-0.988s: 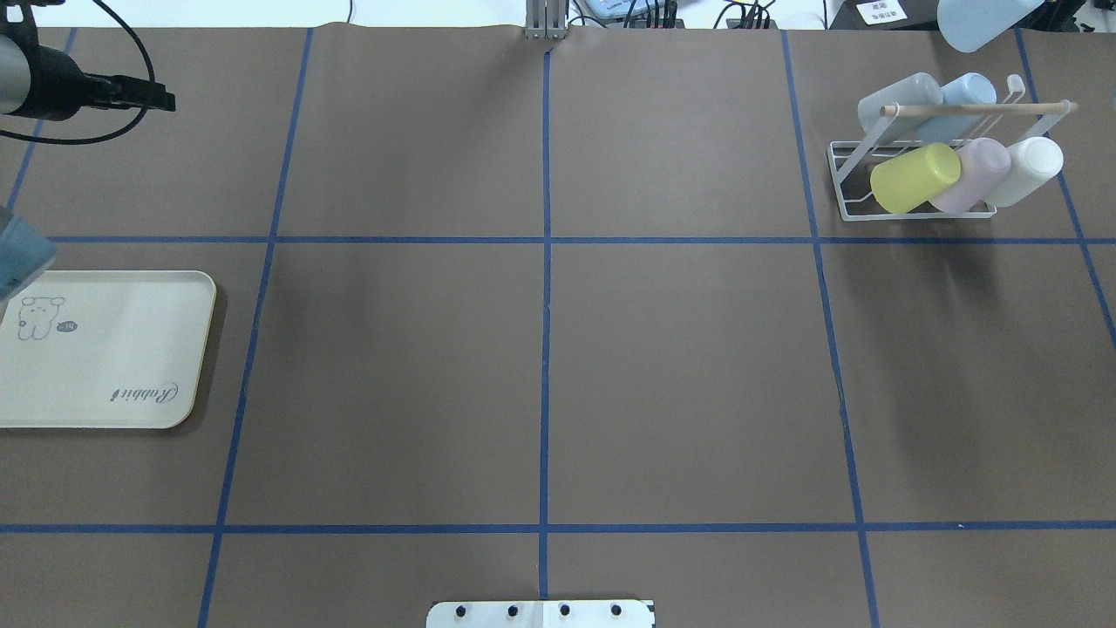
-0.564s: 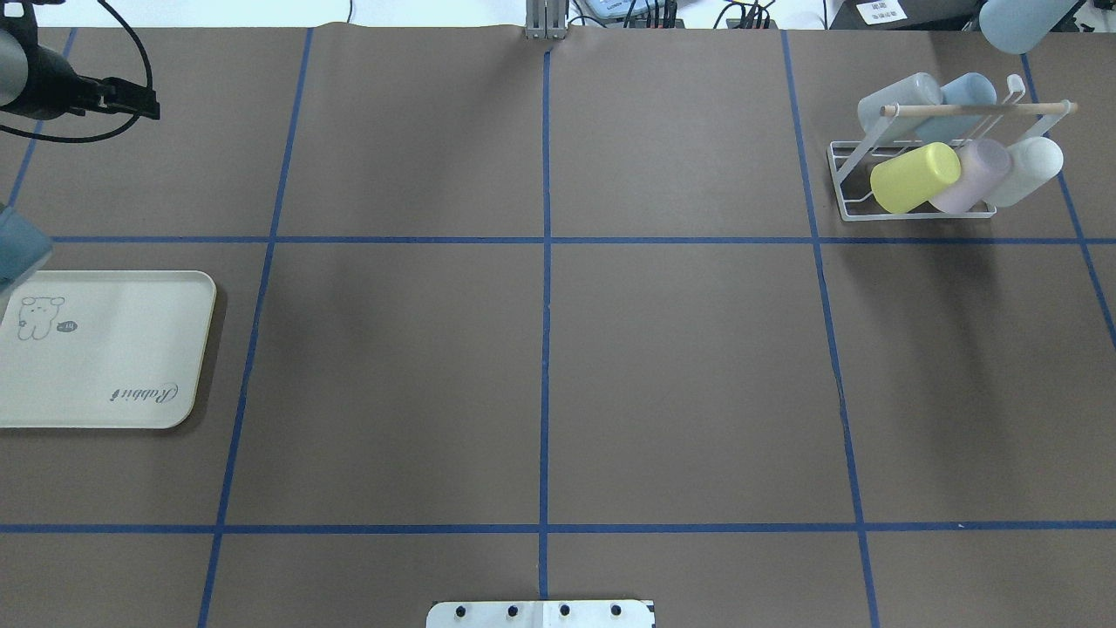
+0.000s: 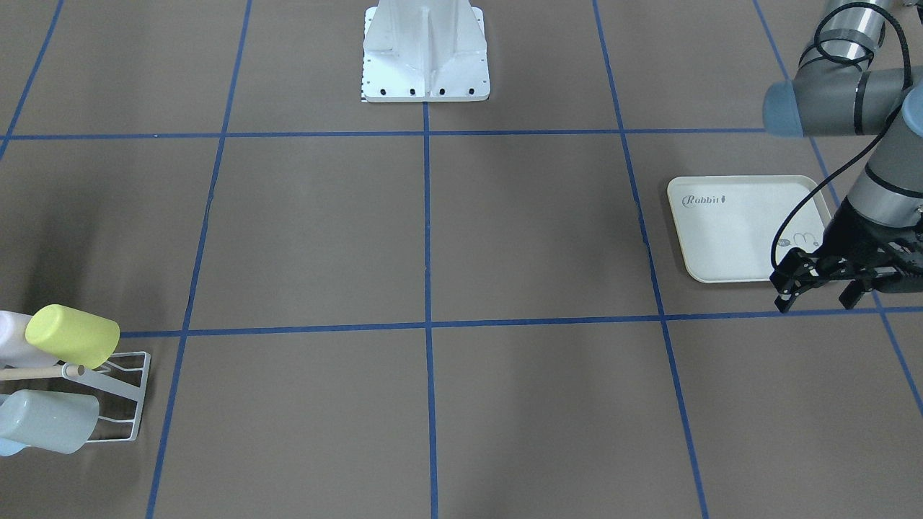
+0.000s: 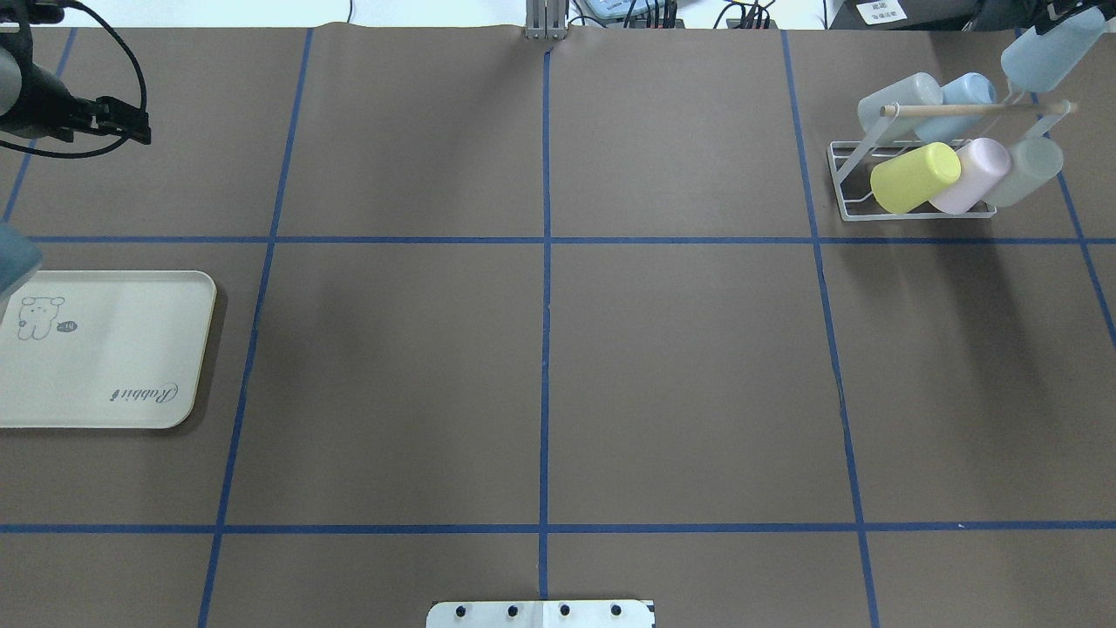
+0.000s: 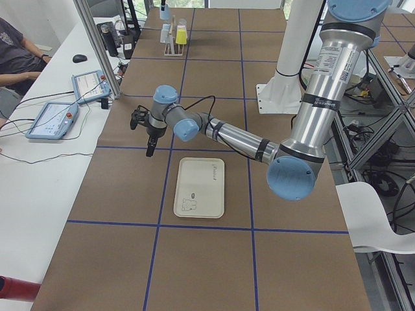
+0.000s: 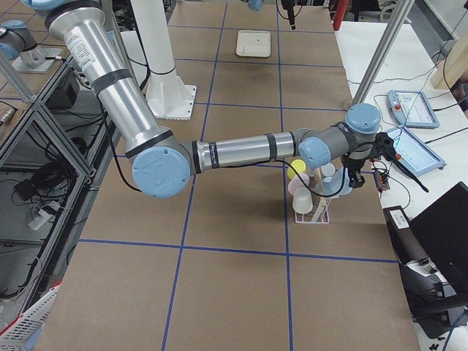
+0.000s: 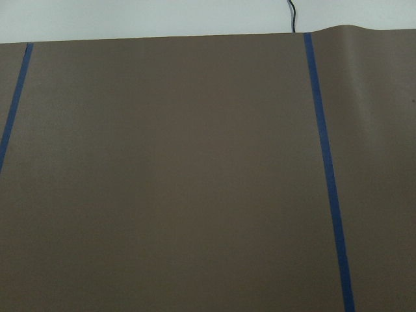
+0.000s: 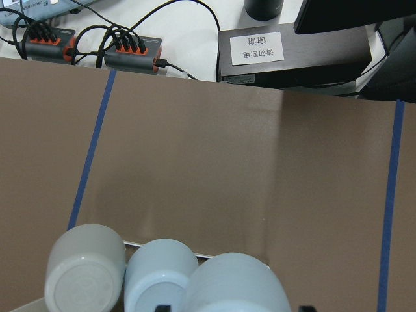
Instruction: Transfer IKEA cup to right arm and place on rack
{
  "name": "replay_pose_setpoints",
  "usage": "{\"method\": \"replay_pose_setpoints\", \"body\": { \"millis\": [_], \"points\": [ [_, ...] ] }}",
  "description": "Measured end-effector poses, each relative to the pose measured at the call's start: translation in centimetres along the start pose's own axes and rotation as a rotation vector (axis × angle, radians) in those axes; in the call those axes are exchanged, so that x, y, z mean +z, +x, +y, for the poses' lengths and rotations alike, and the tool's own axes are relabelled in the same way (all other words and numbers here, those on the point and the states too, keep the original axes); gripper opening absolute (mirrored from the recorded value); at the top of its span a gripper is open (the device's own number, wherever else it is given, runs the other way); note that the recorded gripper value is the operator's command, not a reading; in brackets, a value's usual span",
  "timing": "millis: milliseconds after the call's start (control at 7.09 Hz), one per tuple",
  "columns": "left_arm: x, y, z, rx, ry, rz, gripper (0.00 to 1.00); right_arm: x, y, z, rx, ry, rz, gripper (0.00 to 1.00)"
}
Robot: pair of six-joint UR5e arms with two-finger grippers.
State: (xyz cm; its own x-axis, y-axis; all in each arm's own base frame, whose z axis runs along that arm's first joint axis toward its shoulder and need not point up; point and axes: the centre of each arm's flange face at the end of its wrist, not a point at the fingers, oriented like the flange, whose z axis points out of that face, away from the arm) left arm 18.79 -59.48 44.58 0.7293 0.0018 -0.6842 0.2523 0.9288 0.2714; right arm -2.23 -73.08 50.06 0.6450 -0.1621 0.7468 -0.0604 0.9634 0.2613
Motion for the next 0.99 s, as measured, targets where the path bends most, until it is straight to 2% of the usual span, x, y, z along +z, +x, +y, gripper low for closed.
{"method": "replay_pose_setpoints", "body": {
  "millis": [423, 988],
  "points": [
    [-0.5, 0.2, 0.4, 0.004, 0.006, 0.003, 1.0, 1.1, 0.8, -1.0, 0.009, -0.025, 0.005, 0.29],
    [-0.5, 0.5, 0.5, 0.004, 0.006, 0.005, 1.0, 2.2, 1.4, -0.7, 0.015, -0.044, 0.007, 0.3]
  ]
}}
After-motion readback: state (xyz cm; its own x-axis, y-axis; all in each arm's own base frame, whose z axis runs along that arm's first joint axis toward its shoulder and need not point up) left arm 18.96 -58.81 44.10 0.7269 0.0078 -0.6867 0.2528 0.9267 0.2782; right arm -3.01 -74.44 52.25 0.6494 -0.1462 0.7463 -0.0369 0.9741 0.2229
